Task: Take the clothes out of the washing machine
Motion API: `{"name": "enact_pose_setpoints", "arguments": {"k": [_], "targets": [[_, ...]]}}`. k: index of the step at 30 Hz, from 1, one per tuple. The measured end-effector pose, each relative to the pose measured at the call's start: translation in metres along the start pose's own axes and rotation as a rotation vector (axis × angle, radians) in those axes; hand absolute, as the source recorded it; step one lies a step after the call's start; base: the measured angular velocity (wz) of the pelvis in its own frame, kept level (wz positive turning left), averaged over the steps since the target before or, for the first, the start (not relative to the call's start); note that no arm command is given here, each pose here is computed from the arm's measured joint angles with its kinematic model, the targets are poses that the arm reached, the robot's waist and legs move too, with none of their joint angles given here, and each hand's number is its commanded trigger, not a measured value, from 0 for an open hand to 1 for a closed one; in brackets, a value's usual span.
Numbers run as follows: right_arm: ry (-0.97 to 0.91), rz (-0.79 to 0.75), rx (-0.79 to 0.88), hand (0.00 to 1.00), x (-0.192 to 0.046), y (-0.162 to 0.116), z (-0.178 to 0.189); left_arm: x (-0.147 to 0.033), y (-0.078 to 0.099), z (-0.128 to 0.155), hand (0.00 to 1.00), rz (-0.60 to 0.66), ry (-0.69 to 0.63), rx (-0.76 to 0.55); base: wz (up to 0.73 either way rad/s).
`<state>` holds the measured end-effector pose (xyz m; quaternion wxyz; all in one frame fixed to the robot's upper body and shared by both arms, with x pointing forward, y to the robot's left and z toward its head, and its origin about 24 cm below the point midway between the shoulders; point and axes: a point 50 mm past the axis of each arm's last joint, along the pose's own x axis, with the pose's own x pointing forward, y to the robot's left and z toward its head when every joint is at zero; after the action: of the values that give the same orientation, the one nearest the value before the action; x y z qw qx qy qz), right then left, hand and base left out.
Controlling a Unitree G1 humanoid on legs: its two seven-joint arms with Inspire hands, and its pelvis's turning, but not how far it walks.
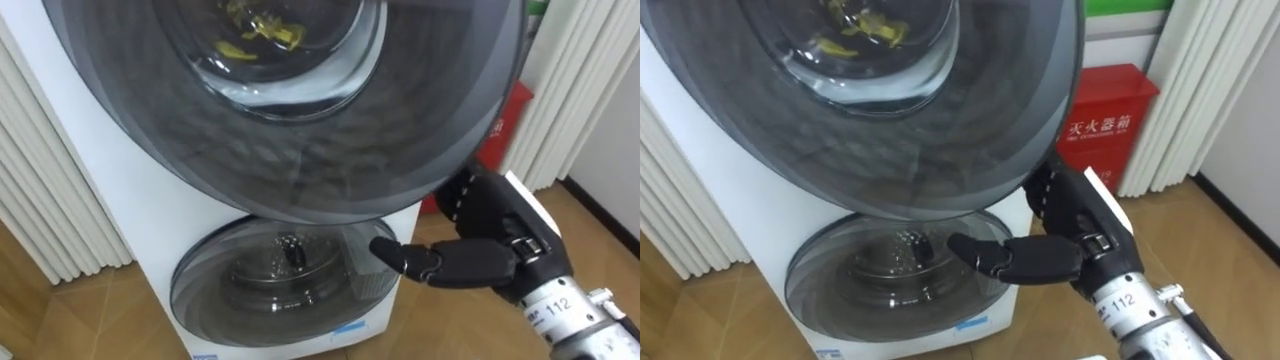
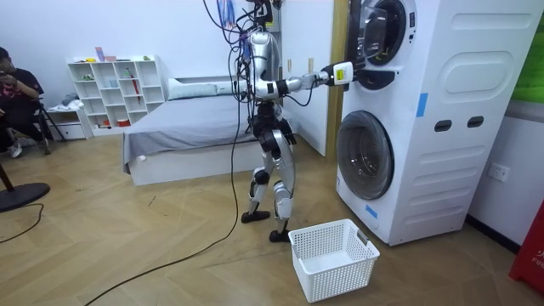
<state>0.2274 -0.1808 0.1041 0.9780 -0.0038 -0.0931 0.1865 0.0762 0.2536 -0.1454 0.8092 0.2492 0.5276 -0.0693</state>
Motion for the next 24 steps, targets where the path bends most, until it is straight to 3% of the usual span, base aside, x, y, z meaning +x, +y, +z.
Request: {"name": "enact_pose_setpoints", "arguments": {"k": [16,21,24], "targets": [[-0.057,0.080,-0.030,0.00,0.008,0.008,0.013,0.001,0.002,0.004,0.00,0.008,-0.010,0.043,-0.02],[-0.169,0.174,-0.049,0.00,0.023,0.023,0.035,0.001,0.002,0.003,0.00,0.009,-0.011,0.042,0.08],[-0.183,0.246,-0.070,0.00,0.020,0.029,0.038,-0.001,0.002,-0.004,0.00,0.008,0.005,0.047,0.22]]}}
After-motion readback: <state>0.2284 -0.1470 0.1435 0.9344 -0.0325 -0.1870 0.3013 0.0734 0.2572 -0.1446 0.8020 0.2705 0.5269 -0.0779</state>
